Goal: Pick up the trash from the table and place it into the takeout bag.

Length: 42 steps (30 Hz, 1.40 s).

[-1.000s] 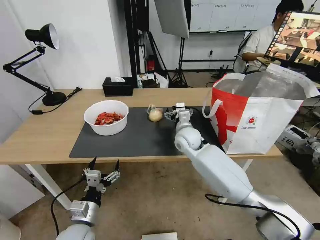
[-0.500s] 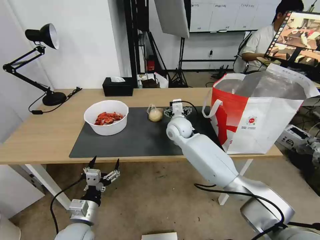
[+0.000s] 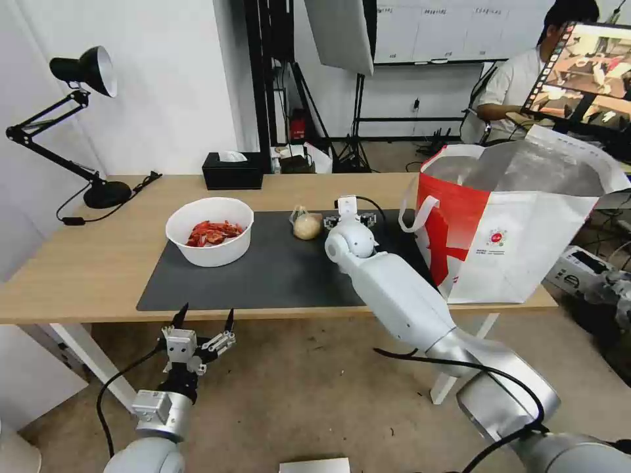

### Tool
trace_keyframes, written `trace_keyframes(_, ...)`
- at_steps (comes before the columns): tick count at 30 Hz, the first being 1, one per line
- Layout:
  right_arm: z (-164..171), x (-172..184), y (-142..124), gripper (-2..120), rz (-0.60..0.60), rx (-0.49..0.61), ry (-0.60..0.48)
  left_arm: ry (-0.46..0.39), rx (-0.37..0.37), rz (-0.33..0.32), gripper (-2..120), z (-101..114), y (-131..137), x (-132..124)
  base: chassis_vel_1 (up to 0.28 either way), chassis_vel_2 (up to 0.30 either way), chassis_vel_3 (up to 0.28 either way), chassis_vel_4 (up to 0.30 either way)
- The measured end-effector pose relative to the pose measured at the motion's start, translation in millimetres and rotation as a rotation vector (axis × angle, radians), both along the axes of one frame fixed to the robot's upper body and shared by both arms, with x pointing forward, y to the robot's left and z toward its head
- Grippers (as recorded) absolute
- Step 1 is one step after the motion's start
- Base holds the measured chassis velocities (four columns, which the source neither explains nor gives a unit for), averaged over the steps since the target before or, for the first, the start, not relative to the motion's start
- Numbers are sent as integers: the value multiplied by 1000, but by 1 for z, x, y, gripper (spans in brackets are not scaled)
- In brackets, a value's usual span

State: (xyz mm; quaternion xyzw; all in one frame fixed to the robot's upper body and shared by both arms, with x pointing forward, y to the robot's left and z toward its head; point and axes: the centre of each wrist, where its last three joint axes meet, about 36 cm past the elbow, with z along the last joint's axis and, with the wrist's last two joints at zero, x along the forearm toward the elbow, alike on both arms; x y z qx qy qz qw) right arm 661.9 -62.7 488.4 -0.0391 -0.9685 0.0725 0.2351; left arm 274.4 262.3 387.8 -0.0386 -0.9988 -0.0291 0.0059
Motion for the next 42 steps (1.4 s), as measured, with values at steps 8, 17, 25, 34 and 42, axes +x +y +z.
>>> trace_keyframes(8, 1, 15, -2, 100, 10, 22, 31, 2, -1, 1, 100, 0, 0, -2, 0, 0, 0, 0)
trace_keyframes(17, -1, 21, -11, 100, 7, 29, 54, 0, -1, 0, 100, 0, 1, -1, 0, 0, 0, 0)
trace_keyframes(25, -2, 23, -12, 100, 3, 31, 66, -1, -2, 0, 100, 0, 1, 0, 0, 0, 0, 0)
trace_keyframes(34, -3, 23, -8, 100, 4, 39, 72, 0, -3, 0, 100, 0, 2, 0, 0, 0, 0, 0)
trace_keyframes(42, -7, 23, -11, 76, -3, 45, 77, 0, -5, -2, 100, 0, 1, 0, 0, 0, 0, 0)
